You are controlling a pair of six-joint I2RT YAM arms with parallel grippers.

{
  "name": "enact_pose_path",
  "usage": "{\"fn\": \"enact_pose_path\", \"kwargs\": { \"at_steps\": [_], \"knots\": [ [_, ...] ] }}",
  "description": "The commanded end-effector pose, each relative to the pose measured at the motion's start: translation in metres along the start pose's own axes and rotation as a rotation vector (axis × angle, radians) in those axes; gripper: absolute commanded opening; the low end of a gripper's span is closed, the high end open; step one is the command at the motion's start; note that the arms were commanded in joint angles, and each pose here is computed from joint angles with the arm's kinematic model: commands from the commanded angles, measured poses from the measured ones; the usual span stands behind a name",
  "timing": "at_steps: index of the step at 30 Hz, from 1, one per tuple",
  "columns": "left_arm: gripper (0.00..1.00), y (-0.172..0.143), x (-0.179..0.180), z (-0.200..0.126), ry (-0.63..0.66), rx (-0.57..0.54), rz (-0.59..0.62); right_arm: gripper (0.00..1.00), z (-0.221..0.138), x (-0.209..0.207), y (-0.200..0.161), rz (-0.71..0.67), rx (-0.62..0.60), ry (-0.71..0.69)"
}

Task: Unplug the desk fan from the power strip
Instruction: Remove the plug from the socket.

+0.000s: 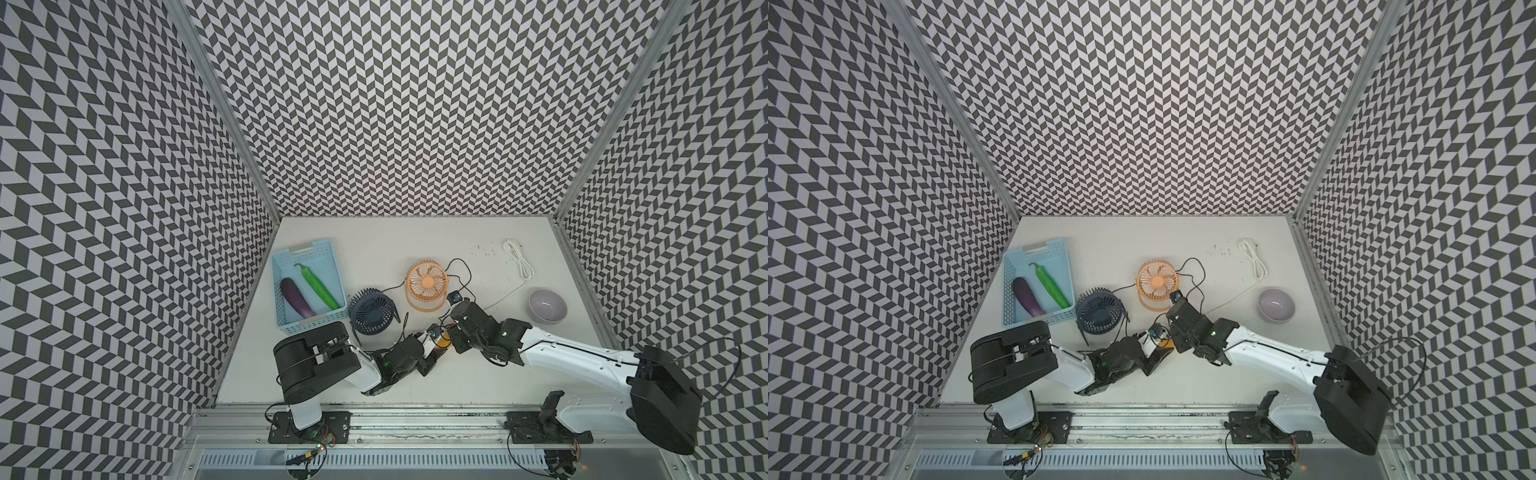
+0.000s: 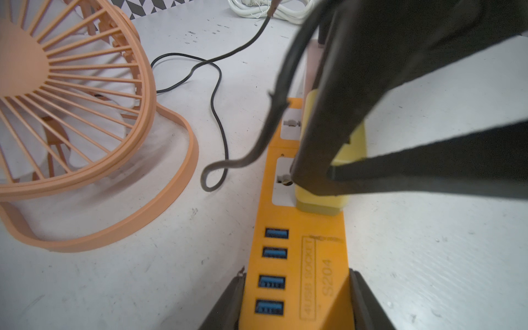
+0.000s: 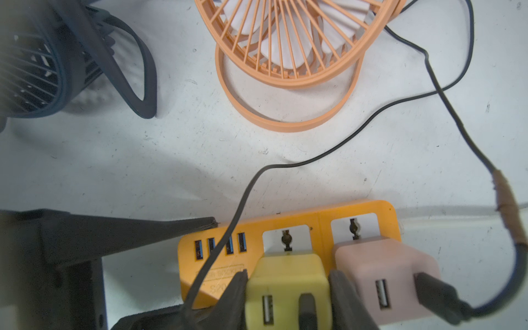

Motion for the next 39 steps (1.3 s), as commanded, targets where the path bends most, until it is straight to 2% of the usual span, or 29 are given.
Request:
{"fn": "enact_pose_path", "kwargs": {
  "at_steps": [1,6,16,20,30,39],
  "knots": [
    [0.36,-0.006,0.004,-0.001,0.02,0.018,-0.008,0.13,-0.012,0.001,0.027,0.082,-0.104,0.089],
    [0.36,-0.005,0.004,-0.001,0.019,0.017,-0.008,0.12,-0.015,-0.011,0.031,0.108,-0.121,0.096],
    [0.35,-0.007,0.002,0.003,0.009,0.029,-0.007,0.11,-0.009,0.016,0.021,0.043,-0.085,0.165],
    [0.31,-0.009,0.002,0.006,0.009,0.042,-0.005,0.11,-0.007,0.02,0.019,0.038,-0.071,0.187],
    [0.3,-0.01,0.003,0.005,0.017,0.044,-0.006,0.11,-0.008,-0.005,0.026,0.115,-0.095,0.139],
    [0.31,-0.01,0.002,0.006,0.015,0.045,-0.006,0.1,-0.011,0.02,0.019,0.032,-0.094,0.172]
  ]
}}
Point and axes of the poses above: each gripper's point midway between its finger pads, its own z axis out along the fingers, its own x axis along the line the jaws close on, y = z × x, the point moved 7 cm from there along -z, back along the fingers, and after that the axes turned 8 degrees about z, right-handed, at the moved point
